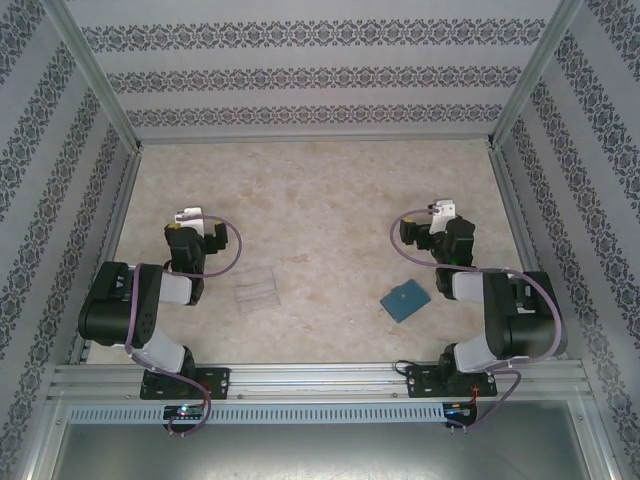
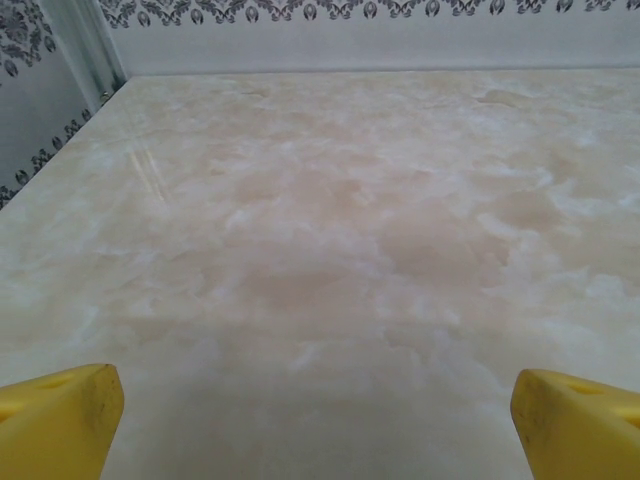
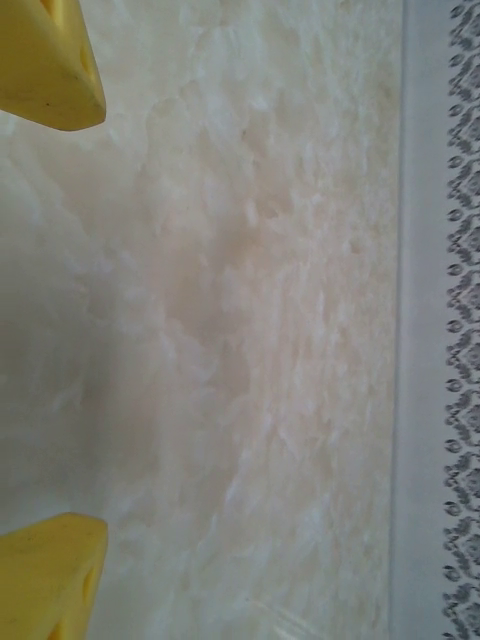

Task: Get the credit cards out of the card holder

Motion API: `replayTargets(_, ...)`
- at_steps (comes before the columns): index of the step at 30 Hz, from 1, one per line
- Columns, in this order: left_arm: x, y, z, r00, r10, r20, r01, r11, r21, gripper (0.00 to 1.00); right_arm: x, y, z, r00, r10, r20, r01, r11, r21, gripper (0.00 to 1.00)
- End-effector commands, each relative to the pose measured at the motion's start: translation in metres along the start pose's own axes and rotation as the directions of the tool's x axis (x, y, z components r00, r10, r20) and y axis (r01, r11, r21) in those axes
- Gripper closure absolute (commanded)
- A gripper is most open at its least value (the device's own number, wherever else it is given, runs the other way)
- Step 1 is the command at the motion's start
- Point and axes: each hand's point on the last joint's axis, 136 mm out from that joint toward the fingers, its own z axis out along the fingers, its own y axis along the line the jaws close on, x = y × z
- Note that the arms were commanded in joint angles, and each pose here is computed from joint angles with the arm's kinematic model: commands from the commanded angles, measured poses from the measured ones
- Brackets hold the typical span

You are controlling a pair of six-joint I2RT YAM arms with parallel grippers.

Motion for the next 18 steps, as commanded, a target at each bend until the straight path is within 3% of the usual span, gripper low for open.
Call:
replayTargets(1,-0.01,0.001,-0.007,0.999,-0.016,0.045,0.017,1.0,-0.012,0.0,-0.021,-0.007,-0.003,0.999,0.009,-0.031,-0.007,0.998,0.058,0.02)
replayTargets(10,-0.039,0.004,-0.021,1.0,-0.011,0.008,0.011,0.999,-0.034,0.0,-0.042,0.012,-0.026,0.993,0.06,-0.106,-0.057,0.998,0.029,0.03)
replayTargets(14,-0.045,0.013,-0.036,0.988,-0.14,-0.063,0.134,0.987,-0.086,0.0,-0.041,0.031,-0.038,0.984,0.088,-0.157,-0.092,0.996,-0.019,0.08)
replayTargets(18,-0.036,0.011,-0.057,0.942,-0.252,-0.222,0.231,0.966,-0.119,0.0,-0.041,0.046,-0.047,0.964,0.151,-0.219,-0.165,0.985,-0.047,0.13)
